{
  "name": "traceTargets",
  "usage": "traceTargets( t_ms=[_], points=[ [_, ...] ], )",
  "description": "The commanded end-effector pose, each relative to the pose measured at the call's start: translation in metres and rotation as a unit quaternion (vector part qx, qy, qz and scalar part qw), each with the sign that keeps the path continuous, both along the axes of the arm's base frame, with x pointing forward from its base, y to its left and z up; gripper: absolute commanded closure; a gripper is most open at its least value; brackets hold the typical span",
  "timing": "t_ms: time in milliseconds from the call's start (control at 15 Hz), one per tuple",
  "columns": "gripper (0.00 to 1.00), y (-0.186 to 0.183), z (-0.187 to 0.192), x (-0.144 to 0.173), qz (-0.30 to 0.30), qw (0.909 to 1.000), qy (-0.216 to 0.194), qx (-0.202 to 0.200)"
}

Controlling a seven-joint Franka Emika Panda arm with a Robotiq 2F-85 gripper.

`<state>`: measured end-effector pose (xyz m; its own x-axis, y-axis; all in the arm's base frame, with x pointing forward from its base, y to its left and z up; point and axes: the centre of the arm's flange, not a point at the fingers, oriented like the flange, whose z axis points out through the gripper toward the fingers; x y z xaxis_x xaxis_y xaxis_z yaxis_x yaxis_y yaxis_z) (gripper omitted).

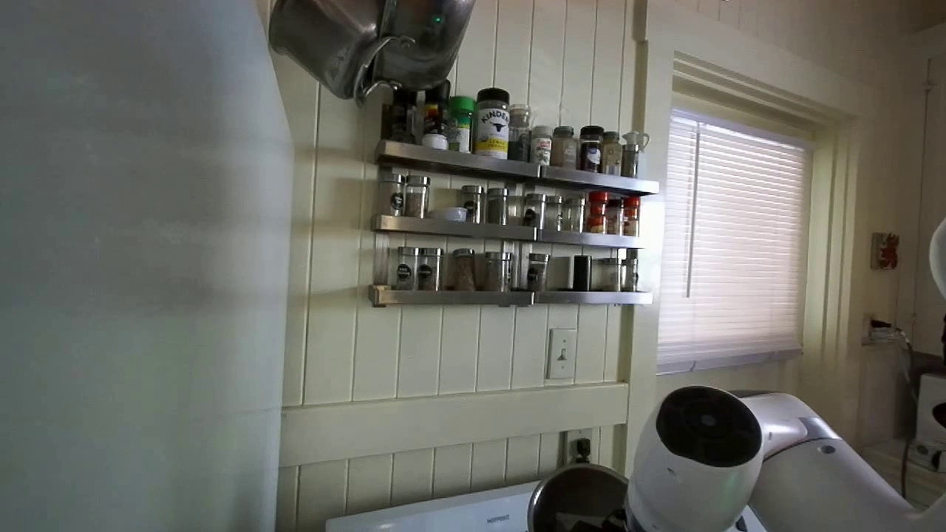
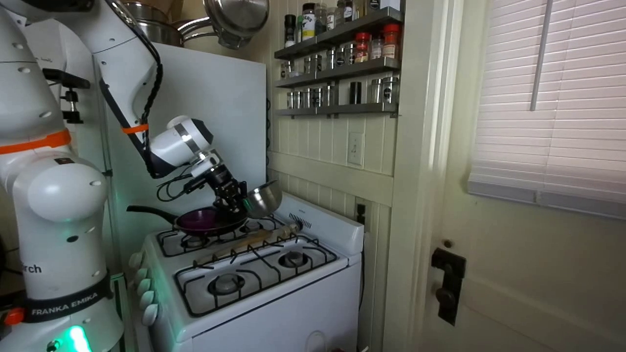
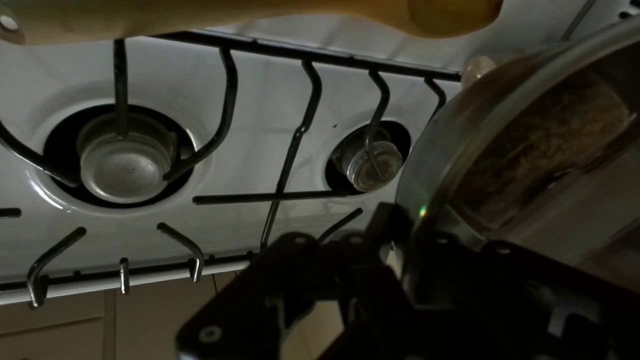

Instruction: Put the purple bowl on the pan then move the silver bowl to the right.

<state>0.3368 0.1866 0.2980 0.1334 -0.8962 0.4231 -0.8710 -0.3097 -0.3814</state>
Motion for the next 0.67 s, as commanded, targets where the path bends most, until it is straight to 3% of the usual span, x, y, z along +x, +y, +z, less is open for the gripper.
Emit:
traceTargets(
  t_ms=[0, 133, 333, 600],
  points=[
    [0.98, -0.024, 0.033, -0.026, 0.027, 0.9988, -0.009, 0.040],
    [0.98, -0.037, 0.045, -0.041, 0.059, 0.9960, 0.003, 0.067],
    [0.98, -0.051, 0.044, -0.038, 0.085, 0.9879, 0.014, 0.129],
    [0.98, -0.064, 0.039, -0.025, 0.023, 0.9796, 0.045, 0.195]
  ],
)
